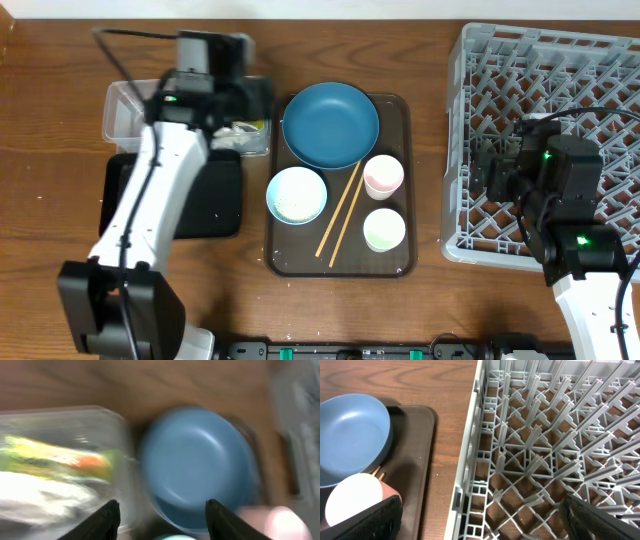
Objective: Sort waste into correct bins and load items into the dishwasher rack
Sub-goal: 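Dump the tissue and yellow wrapper into the clear bin, return plate, then grasp the pink cup with the left gripper, then hand the pink cup from the left gripper to the right gripper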
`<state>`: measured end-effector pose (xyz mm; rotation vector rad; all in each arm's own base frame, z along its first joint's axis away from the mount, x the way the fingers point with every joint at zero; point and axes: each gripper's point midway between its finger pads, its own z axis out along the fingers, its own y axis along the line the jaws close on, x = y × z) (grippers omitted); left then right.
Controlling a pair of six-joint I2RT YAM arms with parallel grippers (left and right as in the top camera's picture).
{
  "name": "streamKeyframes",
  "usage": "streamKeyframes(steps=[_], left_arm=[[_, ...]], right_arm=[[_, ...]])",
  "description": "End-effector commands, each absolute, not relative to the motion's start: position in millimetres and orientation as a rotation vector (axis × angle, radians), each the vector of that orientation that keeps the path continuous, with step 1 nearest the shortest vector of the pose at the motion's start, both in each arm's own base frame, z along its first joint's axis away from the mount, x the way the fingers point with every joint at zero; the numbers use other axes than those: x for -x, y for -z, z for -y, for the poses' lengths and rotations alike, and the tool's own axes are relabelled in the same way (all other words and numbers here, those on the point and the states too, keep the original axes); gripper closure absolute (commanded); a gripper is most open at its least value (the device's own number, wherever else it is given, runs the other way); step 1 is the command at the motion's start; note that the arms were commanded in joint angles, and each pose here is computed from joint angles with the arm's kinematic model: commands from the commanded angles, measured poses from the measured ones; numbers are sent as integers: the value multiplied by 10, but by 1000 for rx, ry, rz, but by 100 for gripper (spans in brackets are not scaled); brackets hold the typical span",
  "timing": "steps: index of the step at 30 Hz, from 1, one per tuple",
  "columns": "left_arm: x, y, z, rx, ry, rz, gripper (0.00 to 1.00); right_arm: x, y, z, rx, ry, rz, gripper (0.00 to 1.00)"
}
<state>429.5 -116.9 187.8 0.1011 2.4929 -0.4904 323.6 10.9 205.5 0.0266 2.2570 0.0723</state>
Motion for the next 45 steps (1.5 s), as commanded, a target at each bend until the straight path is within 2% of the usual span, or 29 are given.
streamKeyframes(steps=[1,7,13,15,18,20,23,24,29,34,38,42,45], left_arm=[[-4040,-1649,1727,-254,675,-2583,43],[-3798,-1262,2414,-461,724,-2651,43],[-3590,-867,2804,-591,737,-2717,43],[-3545,-759,2846,-606,735,-2743,49],[-3515,-643,2871,-575,738,-2784,51],[-3514,-606,2869,-564,737,-2796,59],[-3557,-616,2875,-560,741,-2779,92],[-3588,-639,2876,-556,744,-2765,94],[-3745,-918,2828,-447,829,-2709,94],[-3904,-1446,2728,-286,1121,-2598,94],[-3999,-1872,2692,-210,1490,-2461,94],[-3998,-2227,2660,-250,1747,-2328,94],[-3932,-2405,2693,-312,1864,-2266,94]], right_arm=[[-3262,-2151,-129,-10,-69,-2235,1],[-3262,-2150,-130,-10,-69,-2236,1],[-3262,-2150,-130,-10,-69,-2236,1],[-3261,-2149,-130,-10,-69,-2236,1],[-3262,-2150,-130,-10,-69,-2236,1],[-3262,-2150,-130,-10,-69,-2236,1],[-3262,-2150,-130,-10,-69,-2236,1],[-3261,-2149,-130,-10,-69,-2236,1],[-3262,-2150,-112,-15,-59,-2236,1],[-3319,-2188,-137,-45,-93,-2211,1],[-3419,-2275,-541,112,-340,-2155,1],[-3347,-2436,-1213,504,-732,-1991,1],[-3267,-2521,-1488,670,-950,-1865,1]])
